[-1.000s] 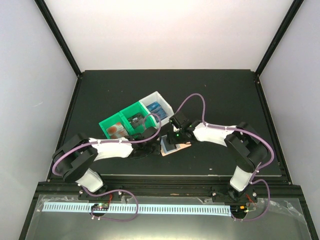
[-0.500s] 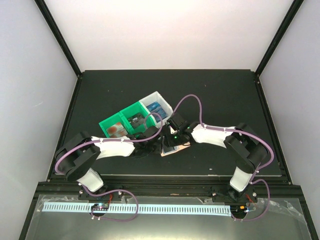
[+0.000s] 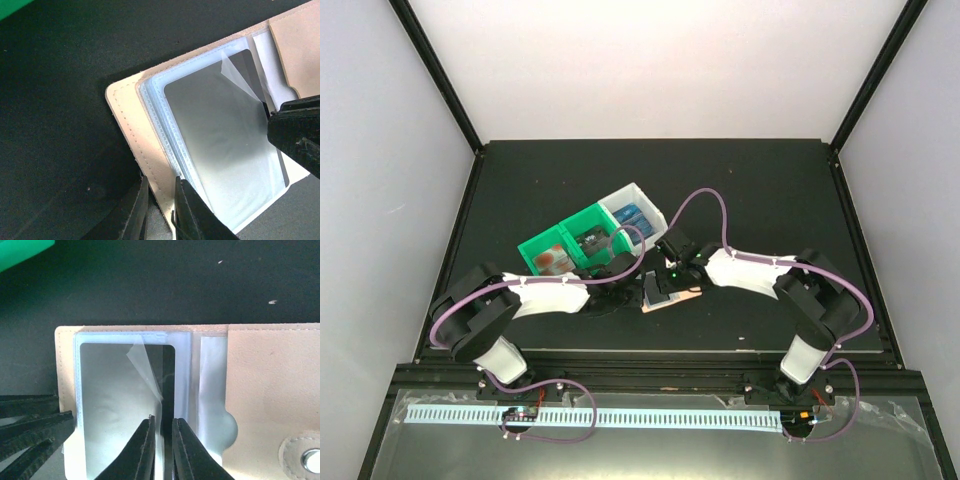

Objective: Put the credit cards into the card holder
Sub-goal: Insert the credit card into the card holder.

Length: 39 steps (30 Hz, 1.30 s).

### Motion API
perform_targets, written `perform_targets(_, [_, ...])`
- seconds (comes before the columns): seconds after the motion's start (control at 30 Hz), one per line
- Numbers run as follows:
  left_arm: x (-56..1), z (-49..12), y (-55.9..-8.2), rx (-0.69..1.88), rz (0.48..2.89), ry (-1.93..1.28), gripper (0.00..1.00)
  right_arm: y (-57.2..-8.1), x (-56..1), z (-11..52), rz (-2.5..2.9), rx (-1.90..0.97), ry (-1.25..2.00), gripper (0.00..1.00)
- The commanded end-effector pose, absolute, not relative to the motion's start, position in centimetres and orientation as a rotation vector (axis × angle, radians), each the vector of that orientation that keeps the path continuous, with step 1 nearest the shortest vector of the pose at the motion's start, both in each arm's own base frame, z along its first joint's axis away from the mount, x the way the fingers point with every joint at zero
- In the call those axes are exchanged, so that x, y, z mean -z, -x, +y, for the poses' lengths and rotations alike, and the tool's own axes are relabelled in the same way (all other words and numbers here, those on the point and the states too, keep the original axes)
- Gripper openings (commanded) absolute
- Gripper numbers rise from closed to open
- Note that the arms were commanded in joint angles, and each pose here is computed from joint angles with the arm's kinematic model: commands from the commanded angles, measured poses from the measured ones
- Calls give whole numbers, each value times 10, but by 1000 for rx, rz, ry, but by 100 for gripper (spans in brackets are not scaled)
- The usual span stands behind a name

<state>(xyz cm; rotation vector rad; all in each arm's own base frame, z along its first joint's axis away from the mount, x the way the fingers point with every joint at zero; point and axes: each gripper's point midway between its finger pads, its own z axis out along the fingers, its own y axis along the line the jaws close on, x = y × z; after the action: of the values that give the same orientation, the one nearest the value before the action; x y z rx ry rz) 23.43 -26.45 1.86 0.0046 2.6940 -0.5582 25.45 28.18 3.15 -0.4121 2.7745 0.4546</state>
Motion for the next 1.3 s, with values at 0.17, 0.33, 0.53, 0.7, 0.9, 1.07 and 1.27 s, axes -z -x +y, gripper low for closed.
perform_targets(0.17, [-23,-260,-235,550,2688,-3,17,-249,-11,274,2845,-364,414,8])
perform_targets(0.33, [-26,-259,-236,554,2678,0,17,-248,-3,265,2869,-298,392,6])
perform_targets(0.53, [-28,-259,-237,554,2673,1,17,-250,-3,258,2870,-249,351,5])
perform_targets(0.7, [-27,-257,-237,545,2676,5,17,-255,-12,255,2841,-230,314,5])
perform_targets(0.9, [-28,-256,-237,549,2671,6,17,-256,-13,252,2834,-210,295,5])
perform_targets(1.07, [-32,-258,-238,563,2660,8,17,-256,-13,253,2836,-213,300,5])
perform_targets(1.27, [-50,-267,-239,700,2602,27,25,-252,-3,256,2860,-244,293,4])
